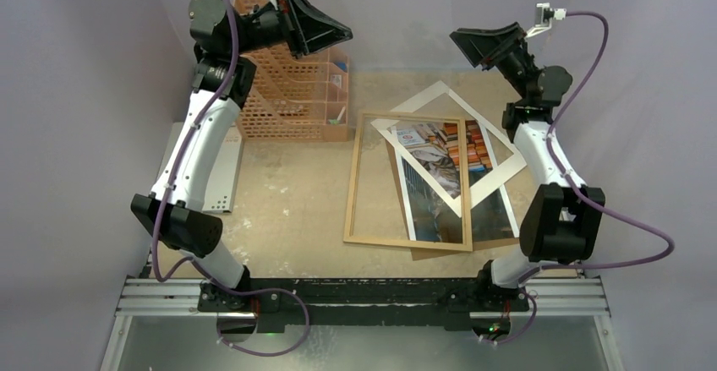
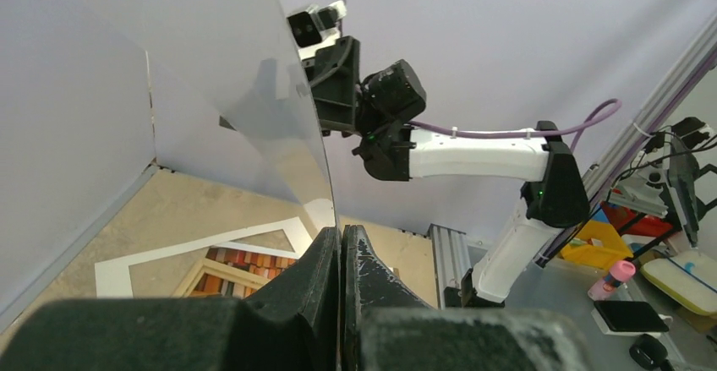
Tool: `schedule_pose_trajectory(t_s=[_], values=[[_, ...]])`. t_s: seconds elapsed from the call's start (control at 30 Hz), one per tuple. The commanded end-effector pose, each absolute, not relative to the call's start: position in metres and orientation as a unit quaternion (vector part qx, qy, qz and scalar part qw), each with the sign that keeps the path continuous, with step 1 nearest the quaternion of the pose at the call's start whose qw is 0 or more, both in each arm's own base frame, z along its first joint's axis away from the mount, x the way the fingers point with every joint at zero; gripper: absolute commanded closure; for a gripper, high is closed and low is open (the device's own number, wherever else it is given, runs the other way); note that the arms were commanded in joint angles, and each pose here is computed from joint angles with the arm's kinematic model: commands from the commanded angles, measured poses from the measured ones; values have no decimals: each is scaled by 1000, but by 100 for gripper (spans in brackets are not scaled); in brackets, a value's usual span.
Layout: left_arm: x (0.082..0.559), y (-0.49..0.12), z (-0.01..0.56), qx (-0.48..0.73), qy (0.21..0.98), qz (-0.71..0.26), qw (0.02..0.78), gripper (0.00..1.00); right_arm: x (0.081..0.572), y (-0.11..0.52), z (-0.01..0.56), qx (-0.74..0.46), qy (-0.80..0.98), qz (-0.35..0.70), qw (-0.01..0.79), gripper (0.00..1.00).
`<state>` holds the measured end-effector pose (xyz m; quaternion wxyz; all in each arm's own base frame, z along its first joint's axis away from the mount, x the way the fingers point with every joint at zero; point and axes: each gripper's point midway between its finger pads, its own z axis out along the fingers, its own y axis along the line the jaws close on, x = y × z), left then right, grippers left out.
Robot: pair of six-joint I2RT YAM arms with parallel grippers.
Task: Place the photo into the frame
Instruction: Adjust the photo frame item.
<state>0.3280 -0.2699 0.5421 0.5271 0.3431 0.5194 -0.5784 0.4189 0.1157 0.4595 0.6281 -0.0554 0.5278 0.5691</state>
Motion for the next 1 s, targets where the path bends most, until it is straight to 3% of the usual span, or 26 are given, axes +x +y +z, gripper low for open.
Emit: schedule_pose_trajectory(t_s=[0.0, 0.2, 0.4, 0.5, 0.8, 0.97], values=[[293, -260, 574, 377, 470, -566, 562, 100, 406, 125, 474, -89, 499, 600, 618, 2], [295, -261, 574, 369, 473, -573, 559, 100, 378, 136, 479, -122, 480, 657, 569, 11], [293, -261, 575, 366, 468, -582, 555, 100, 377, 137, 480, -116, 478, 662, 566, 12], [295, -262, 573, 362, 472, -584, 553, 100, 366, 140, 488, -137, 463, 670, 564, 18], [304, -262, 576, 333, 470, -594, 560, 100, 334, 135, 503, -134, 406, 713, 556, 70], [316, -261, 564, 311, 500, -578, 565, 100, 344, 131, 489, -103, 427, 709, 552, 90]])
